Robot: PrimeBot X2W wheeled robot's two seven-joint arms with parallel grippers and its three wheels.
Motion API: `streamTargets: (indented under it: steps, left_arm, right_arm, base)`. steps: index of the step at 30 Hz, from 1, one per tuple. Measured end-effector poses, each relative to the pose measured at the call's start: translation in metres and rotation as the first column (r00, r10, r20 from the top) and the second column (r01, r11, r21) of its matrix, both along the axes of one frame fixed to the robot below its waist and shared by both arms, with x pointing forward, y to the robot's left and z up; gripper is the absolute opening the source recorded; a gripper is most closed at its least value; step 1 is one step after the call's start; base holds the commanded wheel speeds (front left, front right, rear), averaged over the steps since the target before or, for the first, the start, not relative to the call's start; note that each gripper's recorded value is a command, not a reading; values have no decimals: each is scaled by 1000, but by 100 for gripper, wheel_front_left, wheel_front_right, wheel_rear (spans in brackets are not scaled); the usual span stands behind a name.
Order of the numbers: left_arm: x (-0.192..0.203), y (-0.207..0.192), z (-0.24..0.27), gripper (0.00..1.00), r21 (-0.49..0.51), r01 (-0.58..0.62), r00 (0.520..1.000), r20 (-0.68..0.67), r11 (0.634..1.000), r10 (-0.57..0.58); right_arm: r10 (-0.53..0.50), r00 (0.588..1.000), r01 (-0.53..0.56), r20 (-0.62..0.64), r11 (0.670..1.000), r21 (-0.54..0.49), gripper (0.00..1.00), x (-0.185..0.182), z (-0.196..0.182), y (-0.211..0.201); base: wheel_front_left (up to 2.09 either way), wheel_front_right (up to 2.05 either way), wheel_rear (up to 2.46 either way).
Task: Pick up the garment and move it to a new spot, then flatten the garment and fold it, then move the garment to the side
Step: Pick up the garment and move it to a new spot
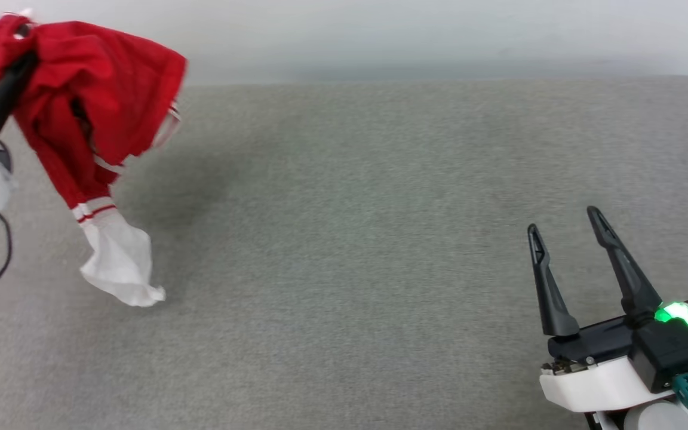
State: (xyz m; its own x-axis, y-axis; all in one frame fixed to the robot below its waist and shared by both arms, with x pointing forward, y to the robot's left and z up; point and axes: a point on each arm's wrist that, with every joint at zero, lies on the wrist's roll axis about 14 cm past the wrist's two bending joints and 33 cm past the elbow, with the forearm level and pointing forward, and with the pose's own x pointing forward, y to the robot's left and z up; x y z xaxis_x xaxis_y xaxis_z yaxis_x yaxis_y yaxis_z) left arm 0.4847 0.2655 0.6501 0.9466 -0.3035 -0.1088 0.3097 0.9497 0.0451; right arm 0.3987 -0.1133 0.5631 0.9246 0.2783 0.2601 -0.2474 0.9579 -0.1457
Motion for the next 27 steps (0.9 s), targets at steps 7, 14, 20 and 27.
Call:
streamTargets:
  steps: [7, 14, 20, 27]
  left_arm:
    - [10, -94, 27, 0, 48, 229, 960, 152, 972, -234]
    - [18, -183, 25, 0, 98, 390, 884, 239, 915, -403]
    - [7, -265, -28, 0, 88, 538, 822, 166, 839, -545]
    - [-30, -322, -139, 0, 37, 650, 759, -97, 759, -644]
  right_arm:
    - [-123, 992, 123, 29, 992, -3, 100, -20, 13, -41]
    - [-207, 978, 207, 37, 978, -2, 100, -33, 17, -69]
    - [-244, 969, 244, 26, 970, -7, 100, -40, 14, -80]
    - [-284, 959, 284, 20, 959, -8, 100, -42, 13, -93]
  base:
    - [0, 0, 0]
    - [0, 0, 0]
    - [0, 0, 0]
    - [0, 0, 0]
